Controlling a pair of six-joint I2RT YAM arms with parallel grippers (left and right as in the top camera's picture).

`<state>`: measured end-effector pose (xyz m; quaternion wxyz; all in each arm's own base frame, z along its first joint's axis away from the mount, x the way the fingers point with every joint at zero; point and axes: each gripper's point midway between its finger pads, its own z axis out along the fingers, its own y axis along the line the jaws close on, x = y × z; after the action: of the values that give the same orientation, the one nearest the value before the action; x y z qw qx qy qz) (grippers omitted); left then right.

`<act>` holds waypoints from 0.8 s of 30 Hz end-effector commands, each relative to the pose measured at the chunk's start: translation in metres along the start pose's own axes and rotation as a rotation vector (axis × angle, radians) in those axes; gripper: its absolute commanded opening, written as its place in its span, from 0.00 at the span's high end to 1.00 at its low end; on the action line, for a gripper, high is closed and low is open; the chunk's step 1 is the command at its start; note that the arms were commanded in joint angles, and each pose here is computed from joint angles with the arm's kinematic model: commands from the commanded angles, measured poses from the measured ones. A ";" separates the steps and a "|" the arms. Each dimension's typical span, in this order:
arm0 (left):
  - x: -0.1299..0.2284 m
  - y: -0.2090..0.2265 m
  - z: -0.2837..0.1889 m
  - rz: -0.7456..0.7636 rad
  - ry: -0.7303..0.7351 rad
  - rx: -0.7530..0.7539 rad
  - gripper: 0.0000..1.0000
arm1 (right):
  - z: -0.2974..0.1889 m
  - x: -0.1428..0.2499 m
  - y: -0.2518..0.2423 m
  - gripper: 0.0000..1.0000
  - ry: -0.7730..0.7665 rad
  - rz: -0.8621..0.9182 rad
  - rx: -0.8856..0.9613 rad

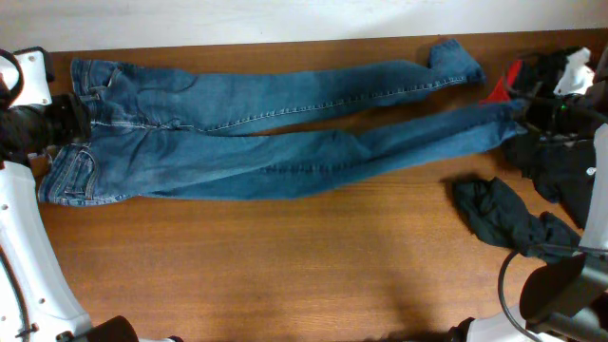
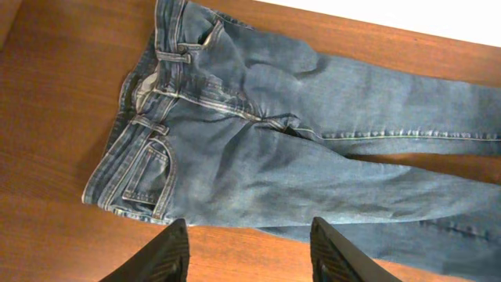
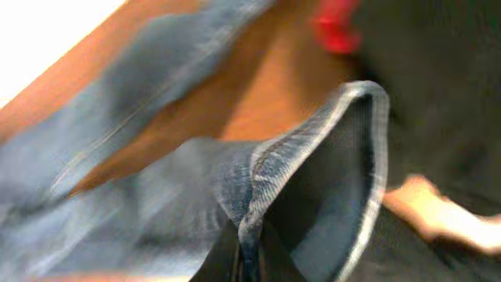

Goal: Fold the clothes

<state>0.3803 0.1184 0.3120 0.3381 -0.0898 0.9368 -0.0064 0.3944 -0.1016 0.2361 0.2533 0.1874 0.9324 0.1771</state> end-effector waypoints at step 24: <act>0.147 0.118 0.191 -0.305 0.598 0.037 0.27 | -0.011 -0.008 -0.008 0.96 -0.042 -0.059 0.070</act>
<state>0.3639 0.2209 0.0925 0.0378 -0.2495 0.9674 -0.0190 0.3918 -0.1090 0.2323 0.2513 0.1737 0.9406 0.1482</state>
